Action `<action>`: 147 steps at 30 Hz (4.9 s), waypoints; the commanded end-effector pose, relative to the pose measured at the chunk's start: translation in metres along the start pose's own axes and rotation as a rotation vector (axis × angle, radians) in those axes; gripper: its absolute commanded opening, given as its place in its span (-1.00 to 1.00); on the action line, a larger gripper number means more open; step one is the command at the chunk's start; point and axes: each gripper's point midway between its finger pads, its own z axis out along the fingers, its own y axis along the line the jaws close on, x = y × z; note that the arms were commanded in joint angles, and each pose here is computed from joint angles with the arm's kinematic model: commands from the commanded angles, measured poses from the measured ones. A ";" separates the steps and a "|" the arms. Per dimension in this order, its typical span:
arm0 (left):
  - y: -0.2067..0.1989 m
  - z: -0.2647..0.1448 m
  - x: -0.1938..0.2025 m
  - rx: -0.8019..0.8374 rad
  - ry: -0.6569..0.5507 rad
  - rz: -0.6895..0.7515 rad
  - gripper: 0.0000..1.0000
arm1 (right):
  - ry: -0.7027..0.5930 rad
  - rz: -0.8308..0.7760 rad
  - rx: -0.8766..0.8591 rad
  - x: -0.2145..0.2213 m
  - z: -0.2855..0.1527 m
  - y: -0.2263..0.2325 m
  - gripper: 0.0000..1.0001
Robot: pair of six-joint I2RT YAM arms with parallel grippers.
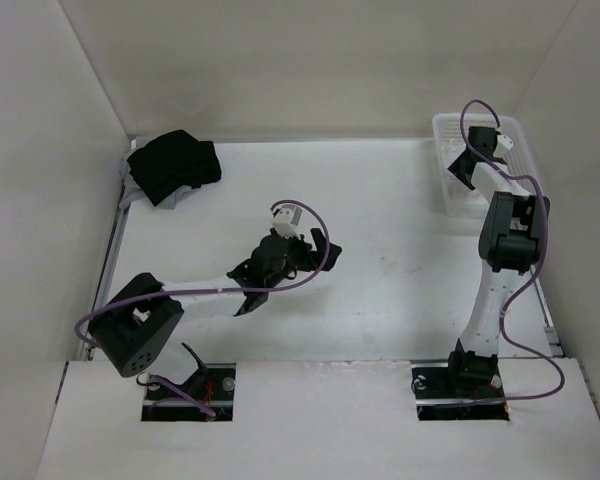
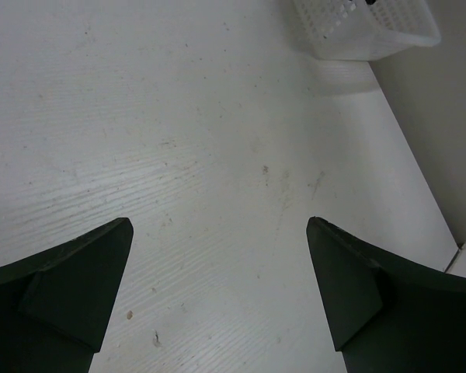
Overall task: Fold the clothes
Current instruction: Grab the tank top from the pile, then move the tank top to the center of the board, then flatten the tank top out
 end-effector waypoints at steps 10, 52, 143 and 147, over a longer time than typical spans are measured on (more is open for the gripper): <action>0.003 -0.007 -0.025 0.069 -0.066 -0.114 1.00 | 0.079 0.025 0.097 0.000 0.036 0.000 -0.22; 0.109 -0.105 -0.124 -0.300 -0.423 -0.265 0.94 | 0.170 -0.062 -1.312 0.204 -0.487 0.132 -0.86; 0.077 -0.030 0.076 -0.286 0.331 -0.027 -0.90 | 0.074 -0.060 -0.889 0.197 -0.367 0.016 -0.91; 0.047 -0.026 0.014 -0.214 0.177 -0.045 -0.99 | 0.044 -0.049 -0.943 0.178 -0.387 0.028 -0.91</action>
